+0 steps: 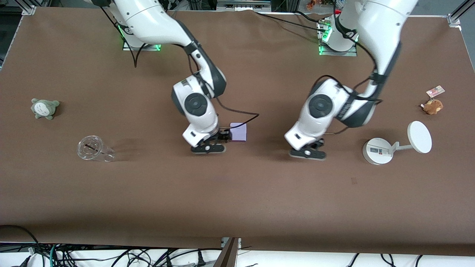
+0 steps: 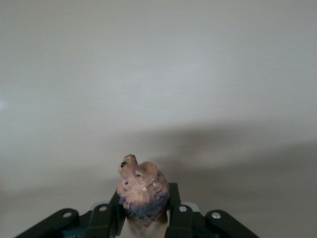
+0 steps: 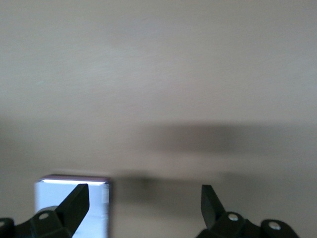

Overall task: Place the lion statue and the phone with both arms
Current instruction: 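Grasp the lion with the left gripper while the right gripper grasps the phone, then carry the lion beside the white lamp with the left gripper and release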

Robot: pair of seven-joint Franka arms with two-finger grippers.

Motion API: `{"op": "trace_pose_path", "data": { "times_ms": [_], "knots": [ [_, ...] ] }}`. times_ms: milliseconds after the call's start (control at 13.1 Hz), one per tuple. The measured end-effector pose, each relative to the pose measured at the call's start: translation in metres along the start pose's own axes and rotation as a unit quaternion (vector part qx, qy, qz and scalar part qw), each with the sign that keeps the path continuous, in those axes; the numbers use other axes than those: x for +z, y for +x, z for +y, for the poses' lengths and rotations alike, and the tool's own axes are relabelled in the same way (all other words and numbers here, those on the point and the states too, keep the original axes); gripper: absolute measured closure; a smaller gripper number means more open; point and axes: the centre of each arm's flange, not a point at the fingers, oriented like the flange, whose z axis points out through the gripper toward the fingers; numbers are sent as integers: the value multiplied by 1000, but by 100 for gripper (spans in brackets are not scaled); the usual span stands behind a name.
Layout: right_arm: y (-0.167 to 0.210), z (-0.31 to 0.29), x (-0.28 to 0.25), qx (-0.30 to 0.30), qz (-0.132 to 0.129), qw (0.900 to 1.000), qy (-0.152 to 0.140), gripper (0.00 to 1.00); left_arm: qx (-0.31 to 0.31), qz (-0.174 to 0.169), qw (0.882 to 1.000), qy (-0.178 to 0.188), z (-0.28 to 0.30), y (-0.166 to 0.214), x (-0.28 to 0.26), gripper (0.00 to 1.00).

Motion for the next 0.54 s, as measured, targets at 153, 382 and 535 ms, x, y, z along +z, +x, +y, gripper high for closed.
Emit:
{"op": "trace_pose_path", "data": {
  "times_ms": [153, 382, 535],
  "knots": [
    [-25, -32, 11, 0, 8, 1000, 7, 0, -2, -10, 1000, 3, -62, 8, 6, 63],
    [-45, -53, 28, -6, 12, 1000, 10, 0, -33, -28, 999, 3, -122, 5, 26, 63],
    [-49, -54, 36, -9, 11, 1000, 8, 0, -46, -25, 999, -5, -140, -2, 45, 63]
  ]
}}
